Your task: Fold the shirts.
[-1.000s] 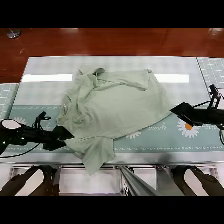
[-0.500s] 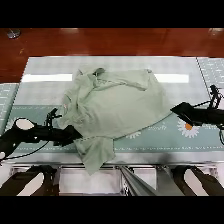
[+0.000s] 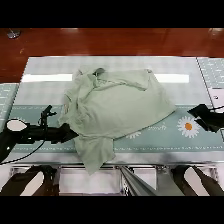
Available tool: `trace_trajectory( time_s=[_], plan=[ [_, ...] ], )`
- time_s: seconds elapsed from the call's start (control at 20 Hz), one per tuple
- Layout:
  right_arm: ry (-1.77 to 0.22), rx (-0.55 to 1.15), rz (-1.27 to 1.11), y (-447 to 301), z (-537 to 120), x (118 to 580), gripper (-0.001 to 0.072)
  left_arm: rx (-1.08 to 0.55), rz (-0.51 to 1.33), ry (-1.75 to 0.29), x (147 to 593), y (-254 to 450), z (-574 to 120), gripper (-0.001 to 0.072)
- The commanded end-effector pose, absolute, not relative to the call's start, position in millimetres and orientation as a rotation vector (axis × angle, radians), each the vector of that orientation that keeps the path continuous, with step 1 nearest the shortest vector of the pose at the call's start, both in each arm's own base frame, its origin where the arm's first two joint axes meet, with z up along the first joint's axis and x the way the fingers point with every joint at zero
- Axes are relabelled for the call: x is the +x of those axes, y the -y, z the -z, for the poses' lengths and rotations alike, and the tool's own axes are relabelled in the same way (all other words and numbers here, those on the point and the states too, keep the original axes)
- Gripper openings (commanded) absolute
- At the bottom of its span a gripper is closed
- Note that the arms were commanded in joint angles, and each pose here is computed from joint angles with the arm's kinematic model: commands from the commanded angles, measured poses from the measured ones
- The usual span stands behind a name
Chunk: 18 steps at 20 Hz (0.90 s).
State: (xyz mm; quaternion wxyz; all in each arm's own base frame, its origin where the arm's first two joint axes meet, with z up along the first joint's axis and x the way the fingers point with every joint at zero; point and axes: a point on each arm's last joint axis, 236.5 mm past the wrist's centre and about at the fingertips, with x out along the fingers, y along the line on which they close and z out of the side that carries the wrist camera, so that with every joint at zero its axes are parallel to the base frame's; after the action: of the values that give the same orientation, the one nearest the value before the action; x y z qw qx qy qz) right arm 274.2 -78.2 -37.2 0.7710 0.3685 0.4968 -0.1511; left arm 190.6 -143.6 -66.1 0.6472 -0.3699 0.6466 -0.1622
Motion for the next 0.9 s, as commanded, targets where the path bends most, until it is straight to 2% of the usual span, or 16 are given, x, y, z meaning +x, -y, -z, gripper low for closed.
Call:
trace_trajectory(
  time_s=[0.0,0.25,0.55,0.8,0.85],
  plan=[
    [-1.101,0.844,0.369,89,53,273,0.0620,-0.843,0.364,-1.438,195,138,63,0.0022],
    [-1.148,0.950,0.182,56,69,320,0.0620,-0.839,0.368,-1.437,195,139,63,0.0022],
    [-1.294,0.916,0.041,13,92,361,0.0620,-0.834,0.372,-1.435,195,138,63,0.0021],
    [-1.339,0.875,-0.010,-14,97,377,0.0618,-0.834,0.369,-1.432,196,138,63,0.0021],
    [-1.344,0.882,-0.002,-14,99,378,0.0600,-0.834,0.368,-1.430,197,138,63,0.0022]
  ],
)
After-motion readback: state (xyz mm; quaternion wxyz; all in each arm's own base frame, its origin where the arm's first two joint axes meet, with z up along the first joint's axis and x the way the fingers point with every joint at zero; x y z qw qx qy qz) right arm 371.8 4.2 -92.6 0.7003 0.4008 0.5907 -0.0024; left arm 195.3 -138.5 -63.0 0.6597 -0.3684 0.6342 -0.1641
